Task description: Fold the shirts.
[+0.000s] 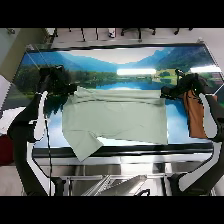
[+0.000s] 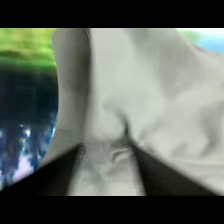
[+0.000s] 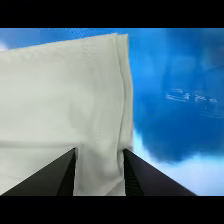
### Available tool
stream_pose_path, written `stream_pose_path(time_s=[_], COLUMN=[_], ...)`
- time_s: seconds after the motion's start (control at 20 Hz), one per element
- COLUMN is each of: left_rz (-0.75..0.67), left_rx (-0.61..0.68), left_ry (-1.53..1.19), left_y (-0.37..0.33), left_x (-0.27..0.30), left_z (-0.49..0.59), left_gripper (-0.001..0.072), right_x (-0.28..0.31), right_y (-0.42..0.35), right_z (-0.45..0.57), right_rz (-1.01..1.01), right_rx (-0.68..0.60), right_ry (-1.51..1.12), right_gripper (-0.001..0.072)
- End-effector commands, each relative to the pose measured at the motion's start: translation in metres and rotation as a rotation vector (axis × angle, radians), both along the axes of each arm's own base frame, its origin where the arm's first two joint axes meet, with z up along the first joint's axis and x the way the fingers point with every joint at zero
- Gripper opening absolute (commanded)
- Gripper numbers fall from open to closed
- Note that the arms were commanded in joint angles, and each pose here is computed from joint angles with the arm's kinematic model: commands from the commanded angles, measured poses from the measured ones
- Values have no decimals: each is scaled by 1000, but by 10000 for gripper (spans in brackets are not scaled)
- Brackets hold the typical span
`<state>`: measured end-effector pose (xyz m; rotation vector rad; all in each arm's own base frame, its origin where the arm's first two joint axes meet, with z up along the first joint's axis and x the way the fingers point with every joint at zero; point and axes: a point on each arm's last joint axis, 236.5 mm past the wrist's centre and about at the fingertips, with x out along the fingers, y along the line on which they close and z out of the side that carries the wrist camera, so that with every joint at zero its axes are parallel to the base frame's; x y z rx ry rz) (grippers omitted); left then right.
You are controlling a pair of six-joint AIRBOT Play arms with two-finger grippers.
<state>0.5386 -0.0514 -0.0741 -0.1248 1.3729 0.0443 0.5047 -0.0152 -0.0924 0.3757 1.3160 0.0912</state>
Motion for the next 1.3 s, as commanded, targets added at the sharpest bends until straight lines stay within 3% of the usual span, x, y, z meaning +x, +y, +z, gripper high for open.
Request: stream_pose_path(time_s=[0.0,0.3,0.55,0.65,0.75,0.9,1.2,1.25], left_rz=[-14,51,92,114,148,251,287,287], left_rx=[7,7,-20,-164,-386,-577,-554,-555], left_ry=[88,224,382,380,341,269,219,230], left_y=[-1,62,75,37,-10,-43,-42,-42], left_x=[-23,-89,-221,-279,-313,-328,-313,-309], left_z=[5,80,65,30,6,-18,-41,-43], left_gripper=[706,705,705,704,705,705,704,642], right_x=[-10,-74,-164,-182,-194,-210,-213,-213], right_y=[-4,-50,-26,-15,-3,11,14,14], right_z=[23,93,69,55,43,26,18,18], right_rz=[18,-43,-57,-114,-130,-115,-111,-111], right_rx=[-5,3,257,372,449,466,457,456], right_ry=[15,93,141,121,131,167,167,166], right_gripper=[348,347,346,347,347,347,348,348])
